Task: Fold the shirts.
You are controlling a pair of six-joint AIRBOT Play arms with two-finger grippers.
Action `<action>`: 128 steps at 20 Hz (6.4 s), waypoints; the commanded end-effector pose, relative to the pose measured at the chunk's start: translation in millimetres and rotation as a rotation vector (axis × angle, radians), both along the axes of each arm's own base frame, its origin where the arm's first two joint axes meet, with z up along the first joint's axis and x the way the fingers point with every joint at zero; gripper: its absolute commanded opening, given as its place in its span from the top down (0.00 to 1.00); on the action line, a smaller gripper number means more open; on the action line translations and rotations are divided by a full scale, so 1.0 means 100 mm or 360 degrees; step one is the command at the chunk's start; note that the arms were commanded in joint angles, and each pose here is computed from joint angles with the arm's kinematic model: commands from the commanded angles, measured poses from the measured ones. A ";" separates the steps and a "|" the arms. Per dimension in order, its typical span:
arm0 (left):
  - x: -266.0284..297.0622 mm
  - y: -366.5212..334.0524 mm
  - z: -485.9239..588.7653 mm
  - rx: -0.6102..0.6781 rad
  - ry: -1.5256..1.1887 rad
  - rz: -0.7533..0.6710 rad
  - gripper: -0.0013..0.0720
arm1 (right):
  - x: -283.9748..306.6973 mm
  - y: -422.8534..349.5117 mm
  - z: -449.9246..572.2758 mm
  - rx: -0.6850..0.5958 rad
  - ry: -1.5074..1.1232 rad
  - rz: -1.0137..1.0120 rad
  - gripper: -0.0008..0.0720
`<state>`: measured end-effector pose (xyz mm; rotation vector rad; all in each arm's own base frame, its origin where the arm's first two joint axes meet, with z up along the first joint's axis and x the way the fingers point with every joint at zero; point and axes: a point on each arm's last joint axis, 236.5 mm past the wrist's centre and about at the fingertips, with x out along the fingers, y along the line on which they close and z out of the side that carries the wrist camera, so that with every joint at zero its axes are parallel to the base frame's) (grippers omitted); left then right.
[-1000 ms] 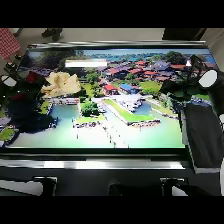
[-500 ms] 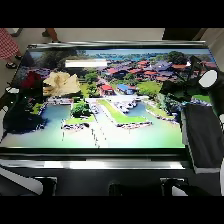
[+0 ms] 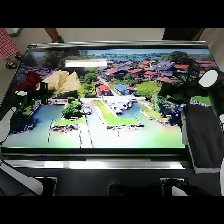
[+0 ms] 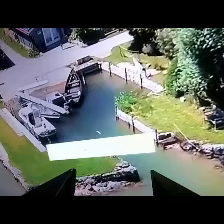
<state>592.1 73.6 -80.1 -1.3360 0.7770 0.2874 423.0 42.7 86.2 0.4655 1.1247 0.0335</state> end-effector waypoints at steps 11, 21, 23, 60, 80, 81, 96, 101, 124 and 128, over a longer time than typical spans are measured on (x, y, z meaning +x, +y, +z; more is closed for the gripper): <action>-1.68 -1.78 4.67 0.1174 -0.1547 -0.0985 0.94 | -0.28 -0.36 1.00 -0.0416 -0.0332 0.0151 0.22; -2.97 -3.40 3.43 0.0727 -0.1176 -0.1829 0.94 | -1.33 -0.37 1.53 -0.0482 -0.0328 0.0168 0.22; -3.01 -3.69 2.64 0.0579 -0.0868 -0.1976 0.93 | -1.41 -0.37 1.45 -0.0477 -0.0252 0.0185 0.23; -3.02 -2.77 0.02 0.0316 0.0176 -0.1806 0.93 | -1.53 1.54 -1.61 0.0600 0.0709 0.0554 0.03; -3.32 -2.41 5.92 0.1157 -0.1950 -0.1073 0.94 | -1.34 1.15 3.88 0.0295 -0.1806 0.0678 0.94; -3.57 -2.43 6.17 0.1126 -0.2055 -0.1068 0.94 | -1.60 1.12 4.17 0.0317 -0.1924 0.0655 0.94; -3.42 -2.69 2.31 0.1070 -0.0430 -0.2188 0.94 | -2.08 0.68 0.51 0.0067 0.0253 0.0698 0.94; -2.97 -2.80 1.43 0.1040 -0.0264 -0.2159 0.94 | -1.21 0.68 -0.31 0.0096 0.0062 0.0427 0.94; -3.53 -2.21 0.31 0.0335 0.0460 -0.1840 0.02 | -1.27 -0.13 -1.19 0.0508 0.0700 0.0085 0.06; -3.69 -2.74 0.03 0.0163 0.0368 -0.1725 0.10 | -1.30 0.19 -1.33 0.0450 0.0696 0.0222 0.02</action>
